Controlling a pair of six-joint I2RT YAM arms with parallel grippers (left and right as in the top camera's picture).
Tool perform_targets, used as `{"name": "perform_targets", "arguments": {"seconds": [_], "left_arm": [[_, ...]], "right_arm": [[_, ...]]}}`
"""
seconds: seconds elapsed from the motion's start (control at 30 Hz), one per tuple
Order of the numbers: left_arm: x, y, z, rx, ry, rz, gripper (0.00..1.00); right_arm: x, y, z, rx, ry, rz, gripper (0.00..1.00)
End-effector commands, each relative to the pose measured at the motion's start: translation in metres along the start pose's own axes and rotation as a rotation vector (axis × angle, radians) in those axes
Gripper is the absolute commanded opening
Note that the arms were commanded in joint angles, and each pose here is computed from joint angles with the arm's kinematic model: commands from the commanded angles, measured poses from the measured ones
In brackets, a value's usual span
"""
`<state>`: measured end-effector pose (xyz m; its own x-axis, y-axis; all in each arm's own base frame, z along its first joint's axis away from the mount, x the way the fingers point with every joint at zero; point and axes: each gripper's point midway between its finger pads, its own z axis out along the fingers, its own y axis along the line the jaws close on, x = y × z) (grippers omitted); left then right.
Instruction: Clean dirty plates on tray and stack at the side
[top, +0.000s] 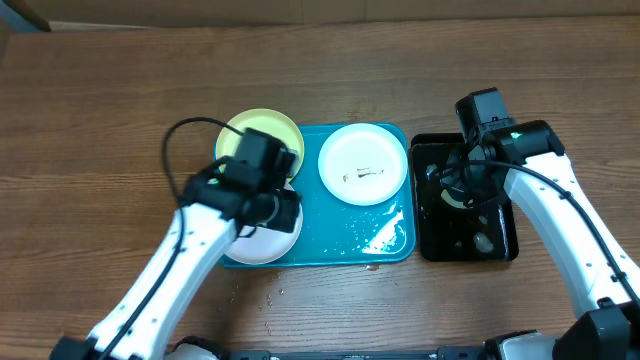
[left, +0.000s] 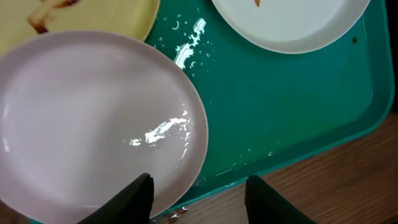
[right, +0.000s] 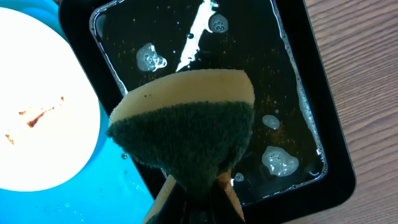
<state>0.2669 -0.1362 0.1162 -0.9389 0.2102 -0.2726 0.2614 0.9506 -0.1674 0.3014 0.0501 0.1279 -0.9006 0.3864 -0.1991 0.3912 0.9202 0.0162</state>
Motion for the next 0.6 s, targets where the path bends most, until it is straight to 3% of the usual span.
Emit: {"name": "perform_targets", "arguments": {"seconds": [0.0,0.27,0.57], "left_arm": [[0.009,-0.005,0.022,-0.034,0.068,-0.065,0.47],[0.021,0.0,0.062,-0.228,0.135,-0.097,0.5],[0.028,0.004,0.088,-0.369,0.154,-0.049,0.41]], "right_arm": [[-0.008,0.0,-0.013,-0.015,-0.046,0.001,0.04],[-0.008,0.0,-0.013,-0.015,-0.045,0.001,0.04],[-0.008,0.0,-0.013,-0.015,-0.046,0.001,0.04]]}}
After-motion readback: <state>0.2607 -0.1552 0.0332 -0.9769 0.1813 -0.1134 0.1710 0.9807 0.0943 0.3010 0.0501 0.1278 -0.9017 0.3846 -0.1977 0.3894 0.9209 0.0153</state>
